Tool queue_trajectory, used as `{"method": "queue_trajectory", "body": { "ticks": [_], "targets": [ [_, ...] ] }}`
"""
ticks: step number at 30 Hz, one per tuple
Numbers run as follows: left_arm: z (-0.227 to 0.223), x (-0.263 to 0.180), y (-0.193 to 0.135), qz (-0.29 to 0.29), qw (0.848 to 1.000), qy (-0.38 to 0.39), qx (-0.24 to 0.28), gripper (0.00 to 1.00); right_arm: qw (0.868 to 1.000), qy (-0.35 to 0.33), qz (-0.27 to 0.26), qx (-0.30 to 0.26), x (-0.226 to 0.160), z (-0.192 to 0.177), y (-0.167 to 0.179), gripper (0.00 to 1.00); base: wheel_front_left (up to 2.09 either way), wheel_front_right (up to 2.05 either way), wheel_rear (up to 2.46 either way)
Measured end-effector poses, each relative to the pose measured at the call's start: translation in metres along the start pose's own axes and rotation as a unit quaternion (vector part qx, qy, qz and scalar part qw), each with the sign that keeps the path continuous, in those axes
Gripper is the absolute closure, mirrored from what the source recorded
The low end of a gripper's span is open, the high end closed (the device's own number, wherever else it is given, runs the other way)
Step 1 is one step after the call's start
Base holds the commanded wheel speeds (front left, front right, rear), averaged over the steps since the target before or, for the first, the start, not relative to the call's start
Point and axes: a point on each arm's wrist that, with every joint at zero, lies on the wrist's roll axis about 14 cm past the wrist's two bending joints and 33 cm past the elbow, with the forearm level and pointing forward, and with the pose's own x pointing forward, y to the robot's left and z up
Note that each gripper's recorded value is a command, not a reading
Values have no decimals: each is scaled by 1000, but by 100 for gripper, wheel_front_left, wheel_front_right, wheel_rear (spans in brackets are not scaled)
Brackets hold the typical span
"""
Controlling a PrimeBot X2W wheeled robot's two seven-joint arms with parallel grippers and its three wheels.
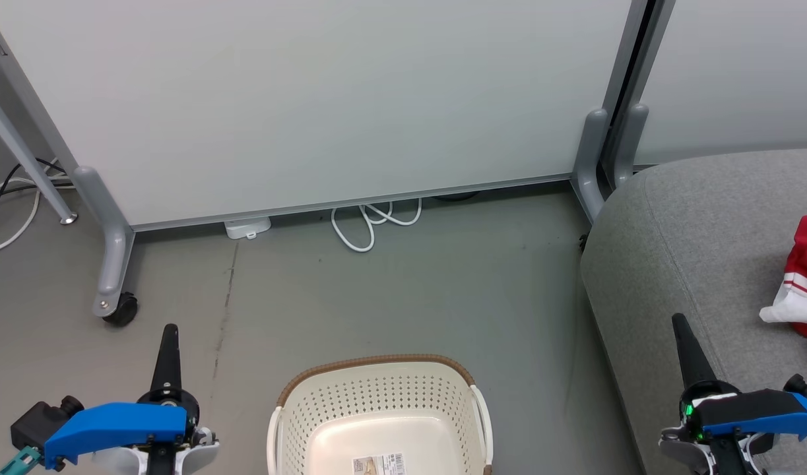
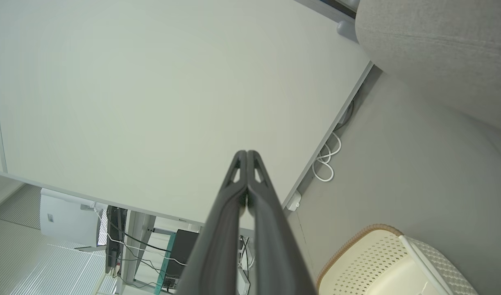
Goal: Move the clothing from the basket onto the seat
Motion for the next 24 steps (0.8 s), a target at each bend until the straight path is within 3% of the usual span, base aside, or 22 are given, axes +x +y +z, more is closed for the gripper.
{"method": "queue_trajectory", "body": {
  "ticks": [24],
  "targets": [
    [1, 4, -8, -15, 995, 7, -103, 100, 995, 3, 11, 102, 0, 4, 5, 100, 0, 0, 0]
  ]
}}
